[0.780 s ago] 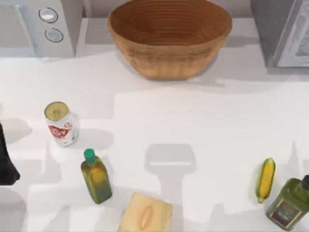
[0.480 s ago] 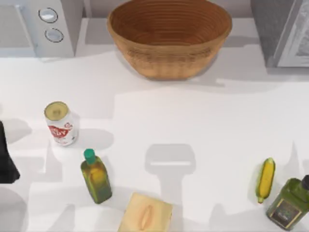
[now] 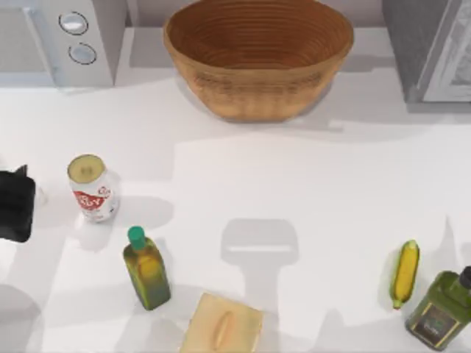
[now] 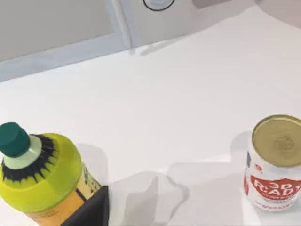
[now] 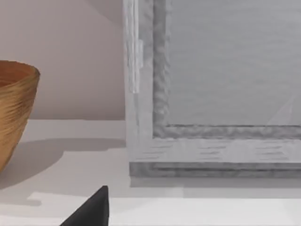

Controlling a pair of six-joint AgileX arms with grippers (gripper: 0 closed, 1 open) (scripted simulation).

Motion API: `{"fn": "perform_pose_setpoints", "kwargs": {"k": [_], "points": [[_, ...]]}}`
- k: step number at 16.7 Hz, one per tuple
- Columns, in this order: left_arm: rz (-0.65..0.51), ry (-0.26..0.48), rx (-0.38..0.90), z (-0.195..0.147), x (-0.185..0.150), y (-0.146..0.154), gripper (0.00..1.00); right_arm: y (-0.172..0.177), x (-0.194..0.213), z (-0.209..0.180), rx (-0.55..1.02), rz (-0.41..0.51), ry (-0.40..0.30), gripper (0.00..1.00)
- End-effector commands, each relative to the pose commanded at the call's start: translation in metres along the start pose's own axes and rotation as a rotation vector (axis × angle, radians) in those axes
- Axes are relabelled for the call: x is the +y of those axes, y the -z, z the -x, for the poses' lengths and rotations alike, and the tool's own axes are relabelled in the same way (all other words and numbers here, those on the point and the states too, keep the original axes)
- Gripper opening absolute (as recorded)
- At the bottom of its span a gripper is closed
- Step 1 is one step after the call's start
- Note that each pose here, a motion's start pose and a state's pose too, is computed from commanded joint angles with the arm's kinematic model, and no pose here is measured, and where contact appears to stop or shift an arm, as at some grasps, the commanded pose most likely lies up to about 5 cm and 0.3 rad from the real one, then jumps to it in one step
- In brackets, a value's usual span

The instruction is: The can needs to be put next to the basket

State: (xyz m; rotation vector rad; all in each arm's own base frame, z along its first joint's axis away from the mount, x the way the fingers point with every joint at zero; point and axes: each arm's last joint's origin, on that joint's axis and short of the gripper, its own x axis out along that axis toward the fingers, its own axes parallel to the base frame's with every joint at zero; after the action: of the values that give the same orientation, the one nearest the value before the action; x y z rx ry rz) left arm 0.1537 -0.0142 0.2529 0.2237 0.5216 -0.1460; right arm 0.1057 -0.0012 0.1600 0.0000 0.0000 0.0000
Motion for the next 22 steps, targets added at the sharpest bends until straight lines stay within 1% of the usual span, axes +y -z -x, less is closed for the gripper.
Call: {"fn": "perform_pose_setpoints", "kwargs": {"k": [2,5,8,11,14,16,22], "points": [[-0.072,0.06,0.175,-0.022,0.002,-0.027,1.0,0.0,0.0,0.0,0.0,0.0,0.0,1.0],[-0.183,0.166,0.434,-0.068,-0.001,-0.058,1.0,0.0,0.0,0.0,0.0,0.0,0.0,1.0],[-0.287,0.273,0.652,-0.118,-0.01,-0.075,1.0,0.0,0.0,0.0,0.0,0.0,0.0,1.0],[-0.372,0.363,0.805,-0.16,-0.02,-0.085,1.0,0.0,0.0,0.0,0.0,0.0,0.0,1.0],[-0.431,0.428,0.896,-0.19,-0.029,-0.089,1.0,0.0,0.0,0.0,0.0,0.0,0.0,1.0],[-0.453,0.454,0.929,-0.203,-0.034,-0.09,1.0,0.0,0.0,0.0,0.0,0.0,0.0,1.0],[-0.455,0.458,0.939,-0.207,-0.033,-0.09,1.0,0.0,0.0,0.0,0.0,0.0,0.0,1.0]]}}
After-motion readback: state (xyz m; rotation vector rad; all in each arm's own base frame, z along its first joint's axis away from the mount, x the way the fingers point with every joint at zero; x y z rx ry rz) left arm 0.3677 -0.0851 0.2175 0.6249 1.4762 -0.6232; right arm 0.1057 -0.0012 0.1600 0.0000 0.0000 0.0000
